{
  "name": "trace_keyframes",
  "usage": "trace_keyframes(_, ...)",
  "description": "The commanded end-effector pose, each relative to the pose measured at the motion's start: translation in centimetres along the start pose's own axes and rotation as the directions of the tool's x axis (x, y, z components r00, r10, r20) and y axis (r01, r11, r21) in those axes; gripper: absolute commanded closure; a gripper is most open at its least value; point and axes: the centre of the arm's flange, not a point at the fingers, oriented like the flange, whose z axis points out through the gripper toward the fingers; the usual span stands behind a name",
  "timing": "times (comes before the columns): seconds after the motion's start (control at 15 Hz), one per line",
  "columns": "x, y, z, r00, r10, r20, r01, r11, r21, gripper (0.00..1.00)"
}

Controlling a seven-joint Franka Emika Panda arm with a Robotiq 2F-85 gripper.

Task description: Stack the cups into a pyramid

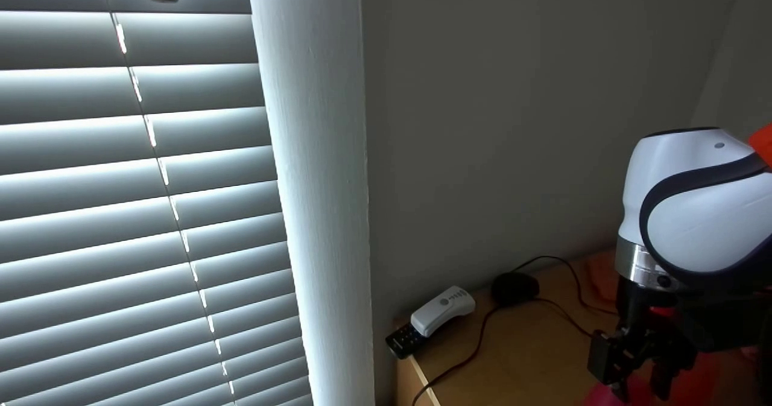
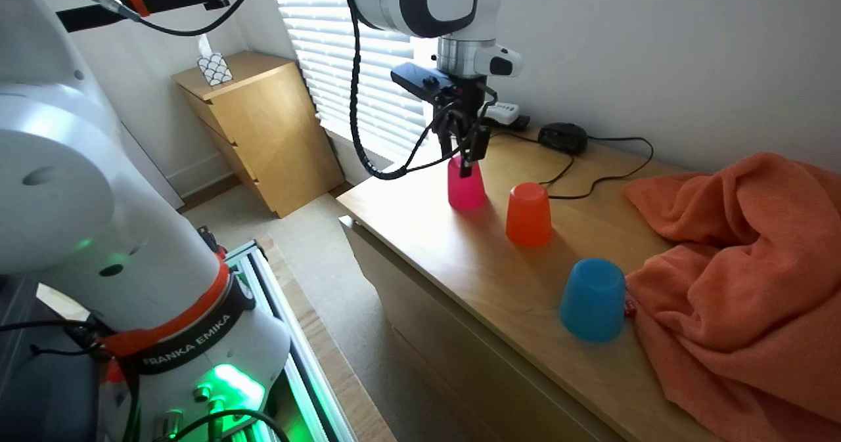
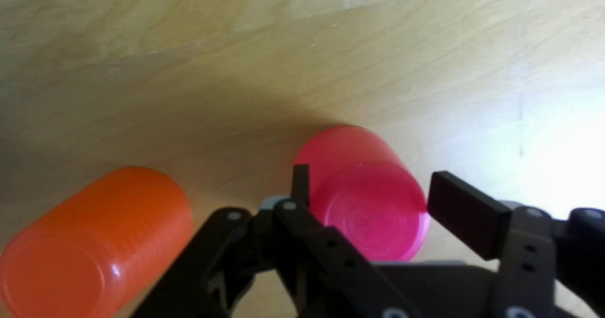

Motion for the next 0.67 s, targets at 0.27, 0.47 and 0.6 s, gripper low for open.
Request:
trace_keyframes(0.27,0.77,0.14,1.75,1.000,-0.027,0.014,0.028,0.999,-0.045,0.00)
trace_keyframes(0.47,1.01,0.30,1.88,0.999,-0.038,0.011,0.039,0.997,-0.062,0.30)
trace_keyframes(0.6,1.24,0.68,1.67,0.999,-0.044,0.005,0.044,0.996,-0.083,0.40)
